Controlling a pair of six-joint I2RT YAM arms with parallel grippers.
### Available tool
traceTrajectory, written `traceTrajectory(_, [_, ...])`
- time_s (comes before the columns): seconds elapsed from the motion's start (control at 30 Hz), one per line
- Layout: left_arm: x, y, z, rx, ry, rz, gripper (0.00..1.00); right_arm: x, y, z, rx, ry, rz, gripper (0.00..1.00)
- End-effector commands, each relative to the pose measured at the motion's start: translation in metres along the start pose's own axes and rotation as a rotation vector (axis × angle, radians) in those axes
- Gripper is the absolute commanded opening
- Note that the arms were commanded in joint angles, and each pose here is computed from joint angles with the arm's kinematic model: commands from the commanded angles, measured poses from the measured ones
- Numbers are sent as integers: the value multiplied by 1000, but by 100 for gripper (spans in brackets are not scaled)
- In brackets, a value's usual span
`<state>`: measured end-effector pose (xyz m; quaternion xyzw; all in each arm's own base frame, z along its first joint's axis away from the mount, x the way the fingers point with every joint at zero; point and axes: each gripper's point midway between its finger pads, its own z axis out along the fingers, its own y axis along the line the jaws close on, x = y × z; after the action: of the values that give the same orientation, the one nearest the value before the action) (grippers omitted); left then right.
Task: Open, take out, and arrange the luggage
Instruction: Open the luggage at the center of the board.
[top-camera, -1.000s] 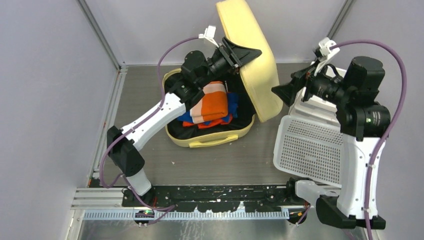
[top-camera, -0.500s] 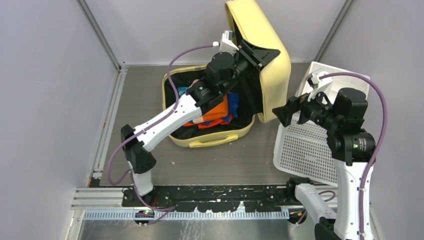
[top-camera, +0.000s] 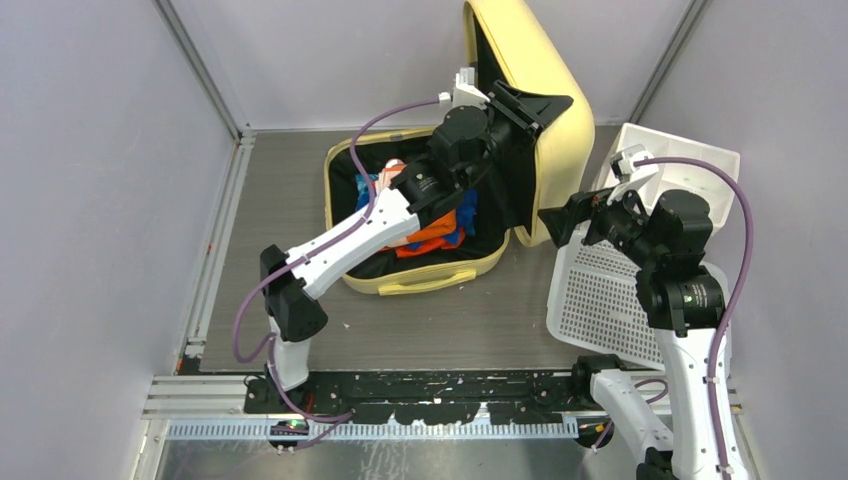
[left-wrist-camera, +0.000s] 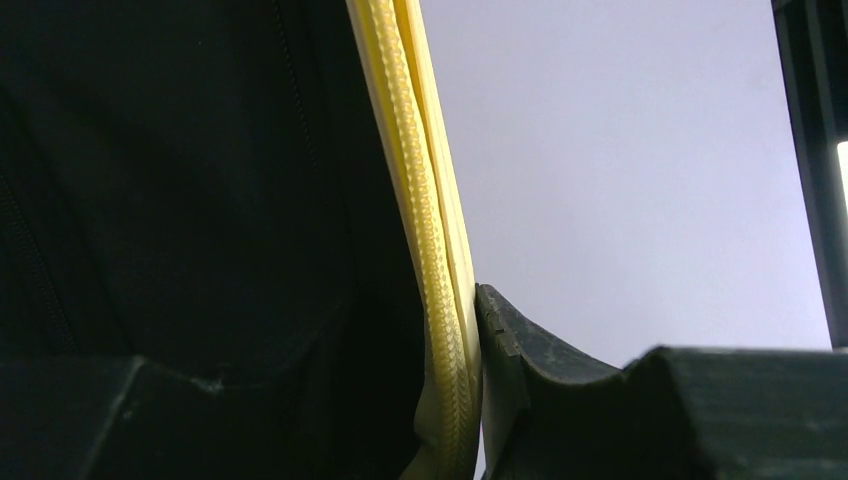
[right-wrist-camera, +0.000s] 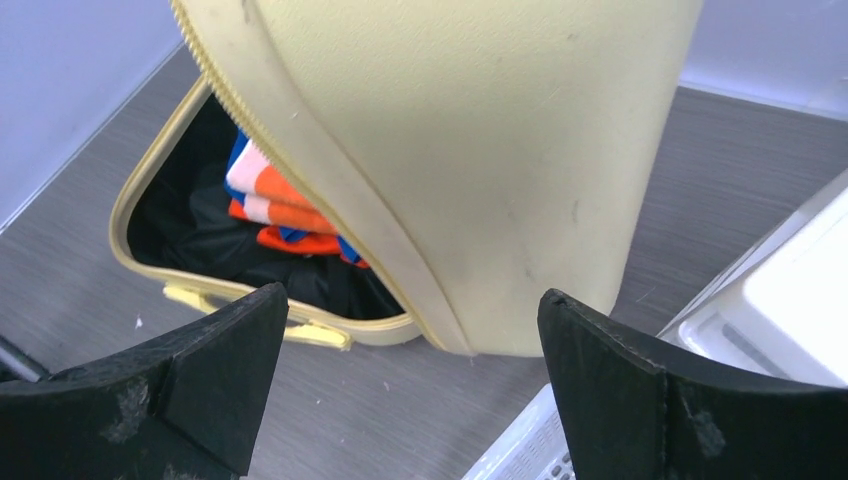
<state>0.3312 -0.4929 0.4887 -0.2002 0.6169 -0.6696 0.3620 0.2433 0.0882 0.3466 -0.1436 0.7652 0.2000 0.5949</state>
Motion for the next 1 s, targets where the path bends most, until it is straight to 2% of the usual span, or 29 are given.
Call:
traceTrajectory(0.0, [-2, 18, 6, -74, -50, -29, 1, -34, -13, 9, 67, -120, -18, 100])
traceTrajectory(0.17, [-1, 20, 10, -72, -53, -28, 1, -41, -15, 3, 90, -121, -83, 100])
traceTrajectory(0.3, [2, 21, 8, -70, -34, -20, 1, -68, -5, -32, 103, -127, -230, 100])
traceTrajectory(0.5, [0, 23, 0, -69, -29, 27, 1, -114, -45, -65, 401, -189, -237, 100])
traceTrajectory(0.77, [8, 28, -8, -49, 59, 75, 2, -146, -82, -29, 481, -168, -120, 93])
traceTrajectory(0.97, [5, 30, -13, -29, 111, 136, 4, -138, -114, 19, 395, -72, 55, 89])
